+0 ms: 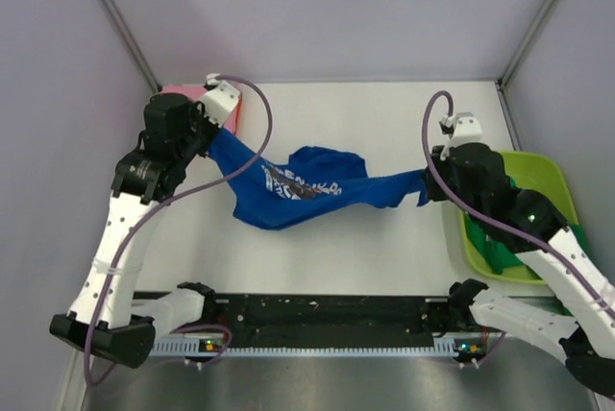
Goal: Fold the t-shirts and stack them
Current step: Flatten out the tshirt
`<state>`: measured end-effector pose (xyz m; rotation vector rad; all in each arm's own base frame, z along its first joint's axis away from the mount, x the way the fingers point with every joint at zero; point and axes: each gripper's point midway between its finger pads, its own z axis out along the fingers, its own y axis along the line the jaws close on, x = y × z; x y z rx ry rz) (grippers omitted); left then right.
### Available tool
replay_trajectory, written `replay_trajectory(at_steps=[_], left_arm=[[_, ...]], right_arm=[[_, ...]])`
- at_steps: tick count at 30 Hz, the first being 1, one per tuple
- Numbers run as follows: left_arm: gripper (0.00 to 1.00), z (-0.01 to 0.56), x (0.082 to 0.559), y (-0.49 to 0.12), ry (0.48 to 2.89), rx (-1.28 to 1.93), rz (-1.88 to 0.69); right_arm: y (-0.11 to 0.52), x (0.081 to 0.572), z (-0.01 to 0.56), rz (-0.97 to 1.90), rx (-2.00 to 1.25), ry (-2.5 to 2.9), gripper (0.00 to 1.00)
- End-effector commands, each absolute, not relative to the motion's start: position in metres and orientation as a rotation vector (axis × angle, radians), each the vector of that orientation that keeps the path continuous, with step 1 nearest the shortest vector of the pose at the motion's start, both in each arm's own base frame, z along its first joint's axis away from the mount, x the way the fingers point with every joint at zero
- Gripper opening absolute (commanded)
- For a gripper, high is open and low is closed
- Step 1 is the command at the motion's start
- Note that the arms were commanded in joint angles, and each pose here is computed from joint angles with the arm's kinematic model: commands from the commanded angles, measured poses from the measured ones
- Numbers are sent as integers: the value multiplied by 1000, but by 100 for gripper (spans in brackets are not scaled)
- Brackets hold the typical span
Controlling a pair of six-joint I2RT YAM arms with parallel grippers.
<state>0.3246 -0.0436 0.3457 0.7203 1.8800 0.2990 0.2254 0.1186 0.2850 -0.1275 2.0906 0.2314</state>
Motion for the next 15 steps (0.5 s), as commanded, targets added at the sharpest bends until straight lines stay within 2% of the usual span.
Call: replay_trajectory(at_steps=[1,5,9,10,12,13,14,15], left_arm=[[0,321,341,-28,1981,708,375],[0,282,383,-29,2061,733,413],[0,233,449,-25,2171,723,517],[9,215,459,-24,2216,733,535],[51,205,481,-23,2257,703,575],[59,200,485,-23,2271,698,575],[81,201,485,-27,2266,694,547],[92,203,481,-34,2251,708,488]], right_arm=[[98,224,293,125,-140,2078,0],[96,234,275,64,-147,2120,0],[100,250,258,69,-136,2161,0],[102,254,253,75,-134,2172,0],[106,261,244,80,-132,2194,0],[107,262,239,80,-128,2207,0],[108,264,235,80,-129,2218,0],[109,265,230,79,-123,2228,0]])
